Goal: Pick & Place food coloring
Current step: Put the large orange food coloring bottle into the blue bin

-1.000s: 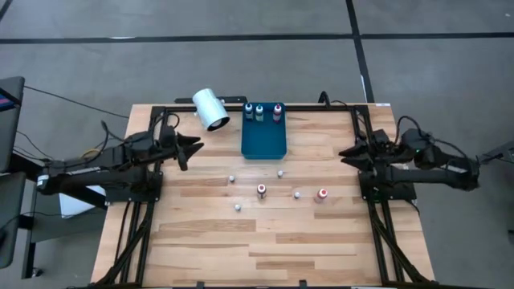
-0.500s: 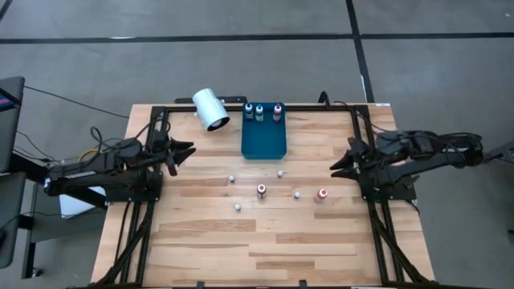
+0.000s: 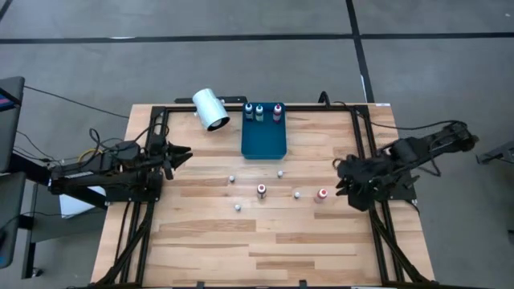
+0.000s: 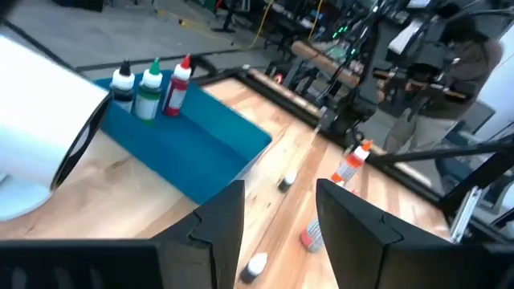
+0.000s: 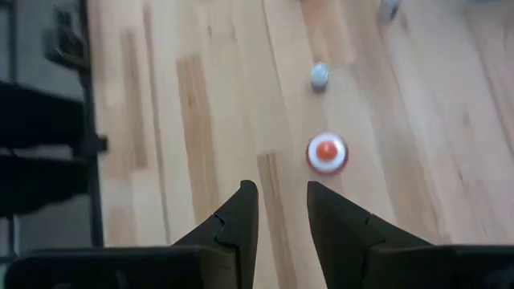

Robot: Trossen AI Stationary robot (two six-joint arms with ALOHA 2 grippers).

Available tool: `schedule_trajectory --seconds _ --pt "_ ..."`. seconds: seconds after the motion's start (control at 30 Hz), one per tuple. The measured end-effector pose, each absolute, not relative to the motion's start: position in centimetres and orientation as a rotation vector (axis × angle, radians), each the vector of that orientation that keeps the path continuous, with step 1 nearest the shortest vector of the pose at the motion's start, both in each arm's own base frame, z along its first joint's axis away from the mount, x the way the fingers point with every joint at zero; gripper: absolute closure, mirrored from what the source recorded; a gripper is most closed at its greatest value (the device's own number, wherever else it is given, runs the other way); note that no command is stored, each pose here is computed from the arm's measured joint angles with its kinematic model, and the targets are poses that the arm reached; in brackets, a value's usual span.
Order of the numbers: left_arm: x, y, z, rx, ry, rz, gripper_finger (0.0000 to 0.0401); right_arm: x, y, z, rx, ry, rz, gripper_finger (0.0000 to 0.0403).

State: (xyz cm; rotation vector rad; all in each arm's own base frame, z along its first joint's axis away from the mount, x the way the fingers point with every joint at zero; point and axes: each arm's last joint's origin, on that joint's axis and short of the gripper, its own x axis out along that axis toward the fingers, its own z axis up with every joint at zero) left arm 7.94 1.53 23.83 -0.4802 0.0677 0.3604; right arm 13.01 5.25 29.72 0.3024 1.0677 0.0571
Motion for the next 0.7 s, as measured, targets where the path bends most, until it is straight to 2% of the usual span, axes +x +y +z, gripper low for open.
schedule_trajectory --seconds 0.5,0.7 --pt "7.9 1.5 23.3 -0.466 0.123 0.371 0.0255 14.1 7.9 27.2 0.209 1.298 -0.004 0.0305" --pt "7.9 1.5 23.3 -0.466 0.129 0.365 0.0255 14.6 8.2 26.8 0.152 1.281 -0.057 0.0282"
